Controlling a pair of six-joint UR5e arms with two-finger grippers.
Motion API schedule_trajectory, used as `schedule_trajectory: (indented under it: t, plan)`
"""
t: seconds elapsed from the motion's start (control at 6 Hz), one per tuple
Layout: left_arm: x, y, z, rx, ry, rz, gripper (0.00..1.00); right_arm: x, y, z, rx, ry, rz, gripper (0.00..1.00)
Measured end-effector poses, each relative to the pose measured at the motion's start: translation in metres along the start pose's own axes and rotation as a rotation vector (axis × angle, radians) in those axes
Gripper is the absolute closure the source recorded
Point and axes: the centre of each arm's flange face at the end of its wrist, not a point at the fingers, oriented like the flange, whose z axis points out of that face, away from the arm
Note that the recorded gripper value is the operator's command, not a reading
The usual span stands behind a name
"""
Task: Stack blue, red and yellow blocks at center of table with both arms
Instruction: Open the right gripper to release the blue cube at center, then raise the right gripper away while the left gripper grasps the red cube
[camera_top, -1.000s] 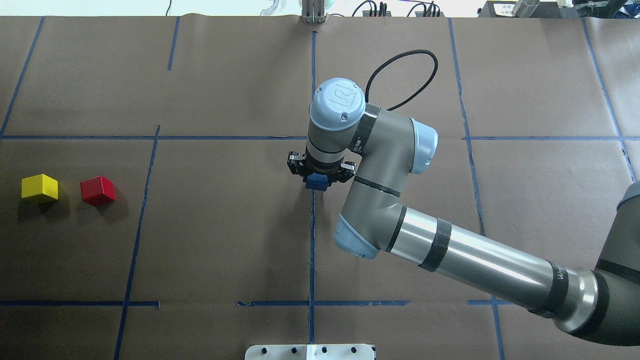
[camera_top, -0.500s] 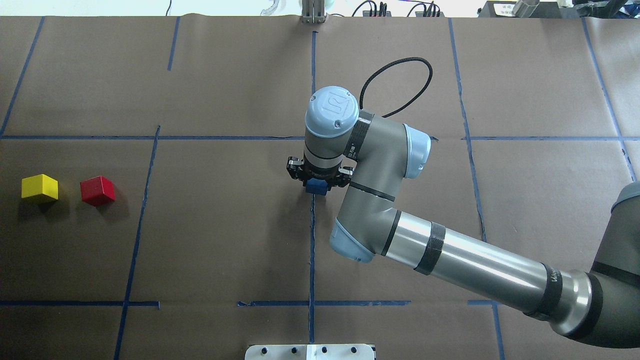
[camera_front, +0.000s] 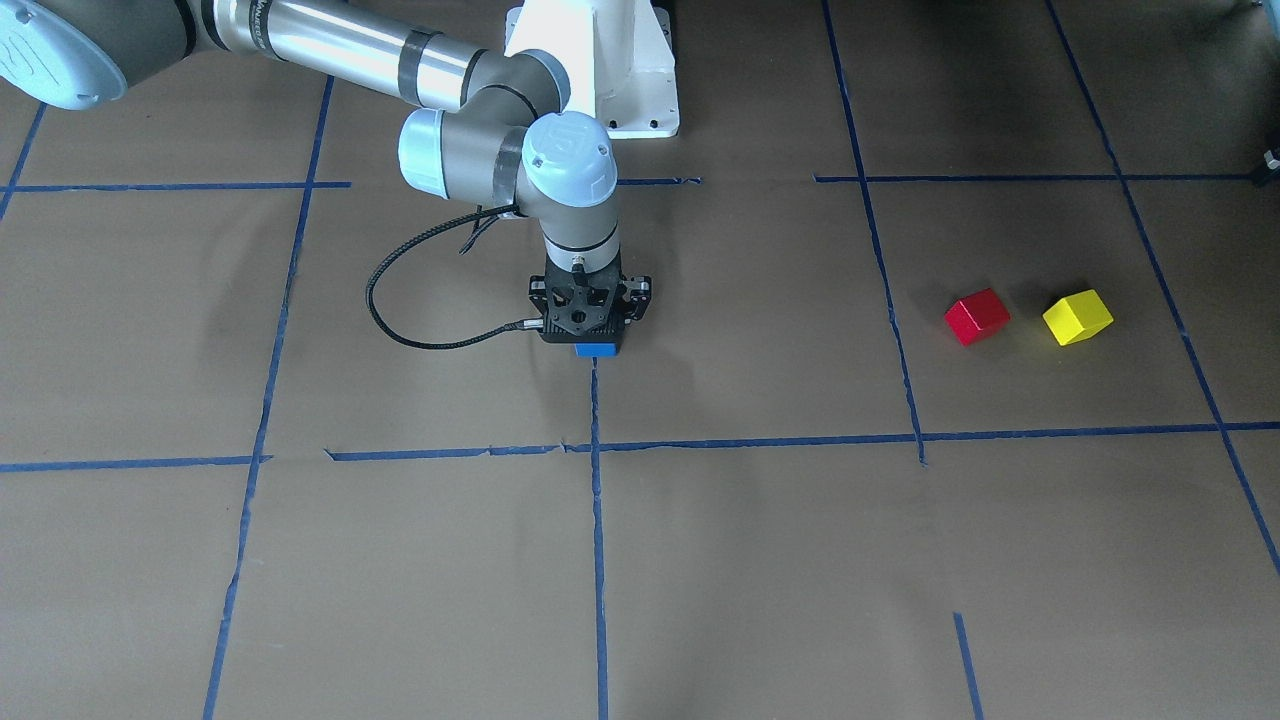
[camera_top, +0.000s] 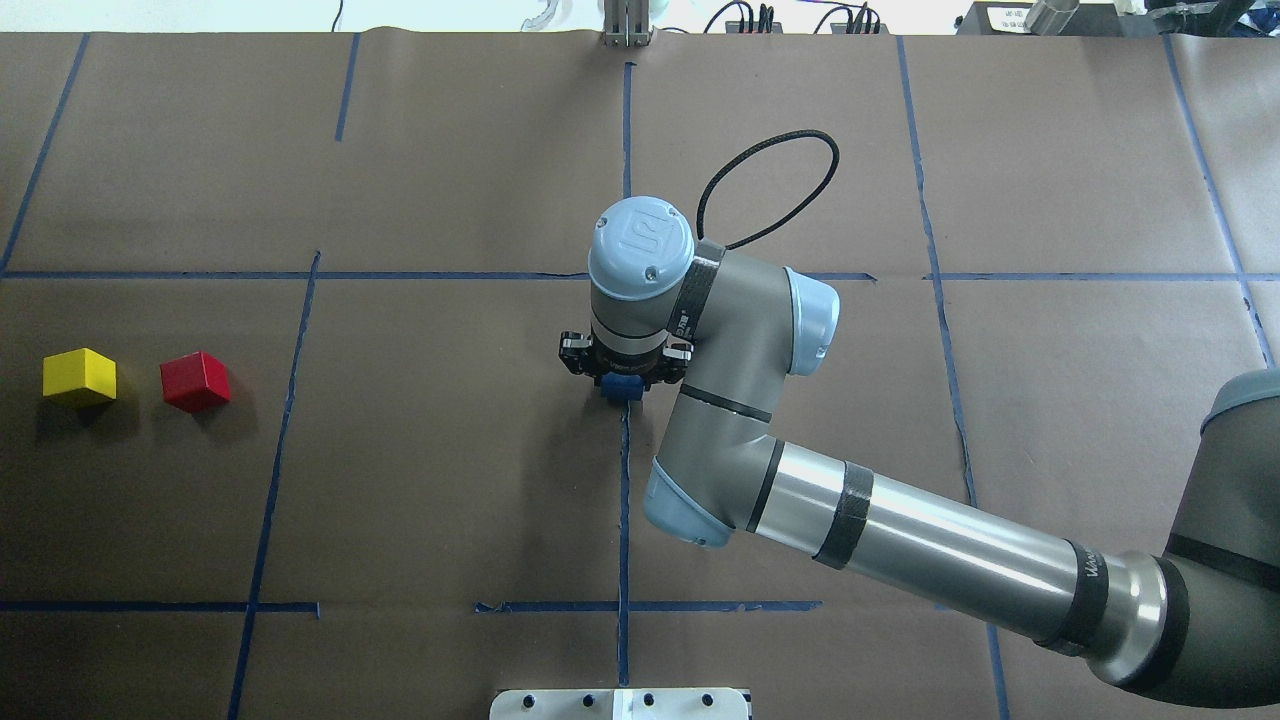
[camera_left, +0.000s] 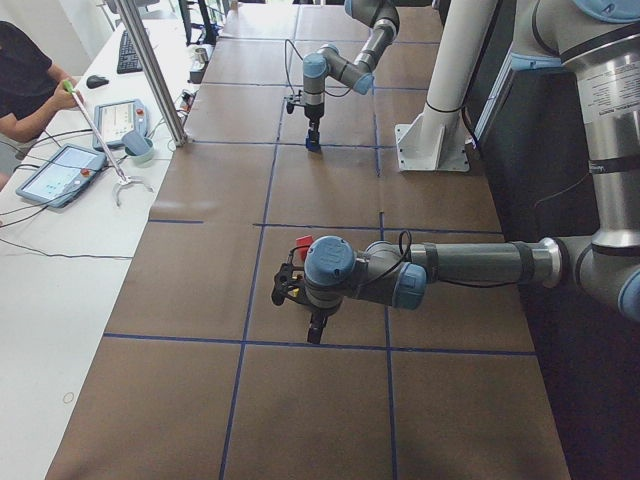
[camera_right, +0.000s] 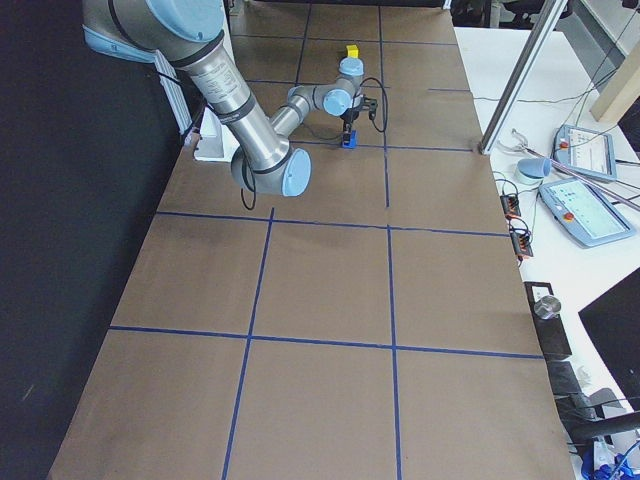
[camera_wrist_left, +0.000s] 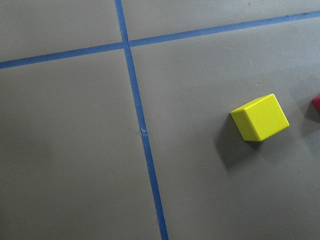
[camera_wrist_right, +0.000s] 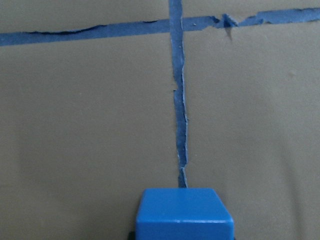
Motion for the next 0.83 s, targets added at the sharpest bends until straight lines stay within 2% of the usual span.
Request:
schedule_trajectory:
  t: [0.17,0.33,0.5,0.67,0.83]
  plan:
    - [0.000,0.000,0.000,-0.001,0.000,-0.005,0.00,-0.002,0.002,-0.001,0.016,0.000,-0.018,0.00]
    - [0.001,-0.001,0.001,-0.003,0.000,-0.008,0.00,0.000,-0.002,-0.017,0.027,-0.022,-0.027,0.00]
    - [0.004,-0.005,0.002,-0.001,0.001,-0.007,0.00,0.014,-0.015,-0.049,0.036,-0.069,-0.020,0.00]
    - [0.018,-0.014,0.008,0.007,0.016,-0.030,0.00,0.062,-0.036,-0.091,0.039,-0.126,0.006,0.00]
    - [0.047,-0.025,0.024,0.011,0.043,-0.079,0.00,0.136,-0.055,-0.128,0.042,-0.159,0.019,0.00]
